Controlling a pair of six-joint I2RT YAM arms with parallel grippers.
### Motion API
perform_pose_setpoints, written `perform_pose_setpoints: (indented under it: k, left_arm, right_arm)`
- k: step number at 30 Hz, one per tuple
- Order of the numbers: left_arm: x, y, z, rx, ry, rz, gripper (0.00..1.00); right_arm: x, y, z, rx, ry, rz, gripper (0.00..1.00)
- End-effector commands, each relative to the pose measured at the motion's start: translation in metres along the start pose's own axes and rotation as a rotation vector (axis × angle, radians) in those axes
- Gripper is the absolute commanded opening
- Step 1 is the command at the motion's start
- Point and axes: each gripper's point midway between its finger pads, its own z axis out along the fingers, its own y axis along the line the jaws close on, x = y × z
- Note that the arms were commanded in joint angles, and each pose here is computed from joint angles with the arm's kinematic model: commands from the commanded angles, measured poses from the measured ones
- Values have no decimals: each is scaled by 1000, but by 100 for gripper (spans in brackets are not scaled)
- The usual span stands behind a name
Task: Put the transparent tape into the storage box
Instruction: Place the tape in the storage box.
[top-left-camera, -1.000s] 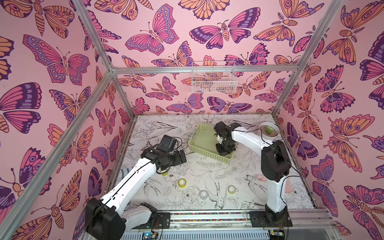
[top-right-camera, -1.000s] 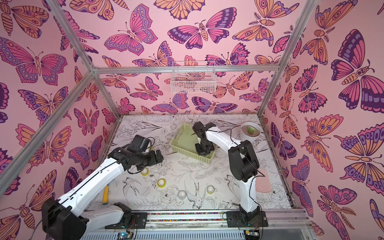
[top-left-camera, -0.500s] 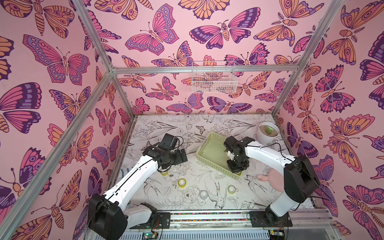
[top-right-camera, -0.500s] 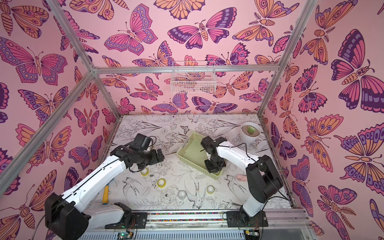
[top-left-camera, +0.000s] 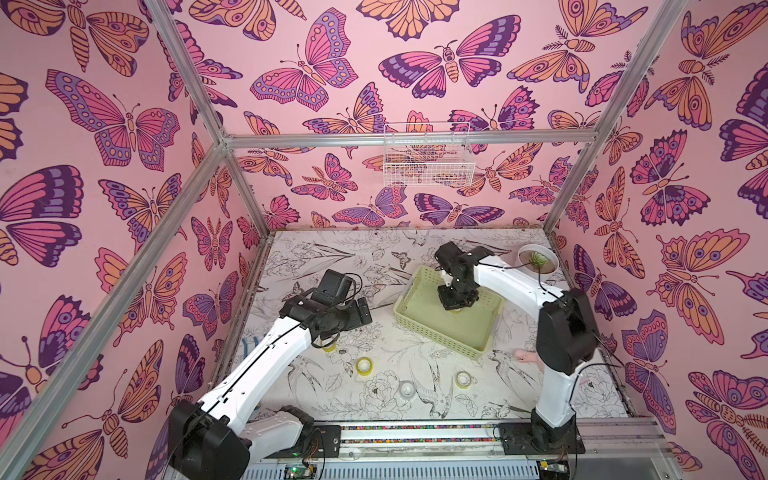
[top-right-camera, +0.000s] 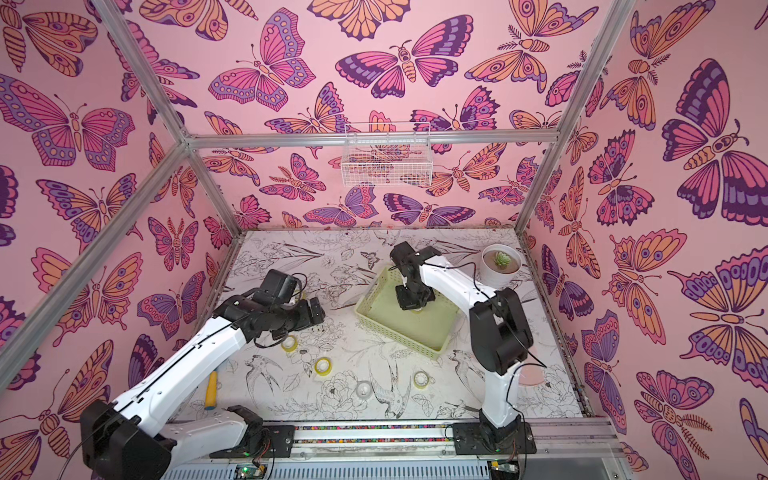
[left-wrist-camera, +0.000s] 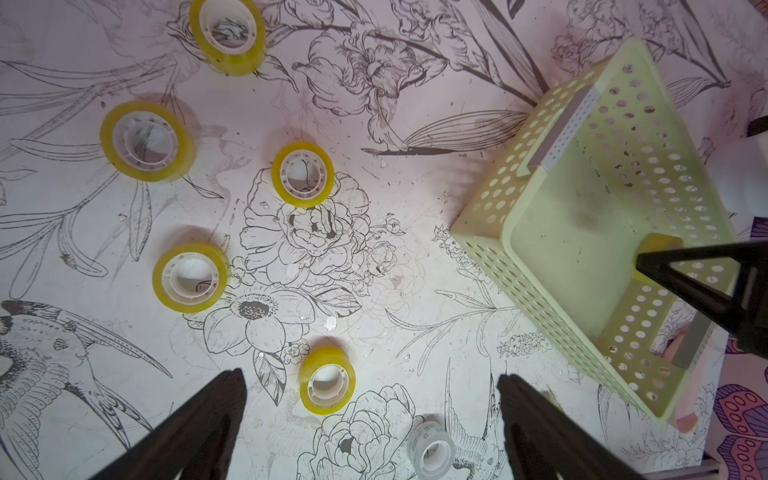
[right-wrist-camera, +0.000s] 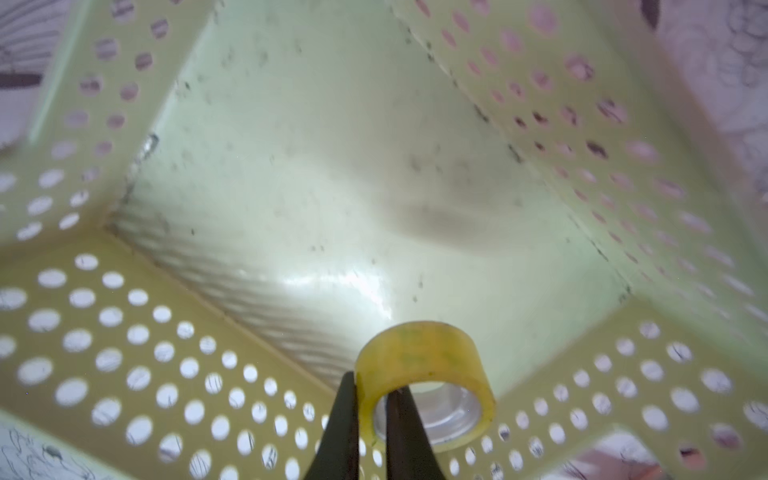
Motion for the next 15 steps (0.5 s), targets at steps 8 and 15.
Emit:
perform_pose_setpoints:
  k: [8,15]
  left_arm:
    - [11,12,-9,9,-35,-7,100]
    - [14,8,-6,21,-8,16,100]
  right_arm:
    - [-23,-22,31,22,55,46,1]
    - [-26,-28,34,1,37,57,34]
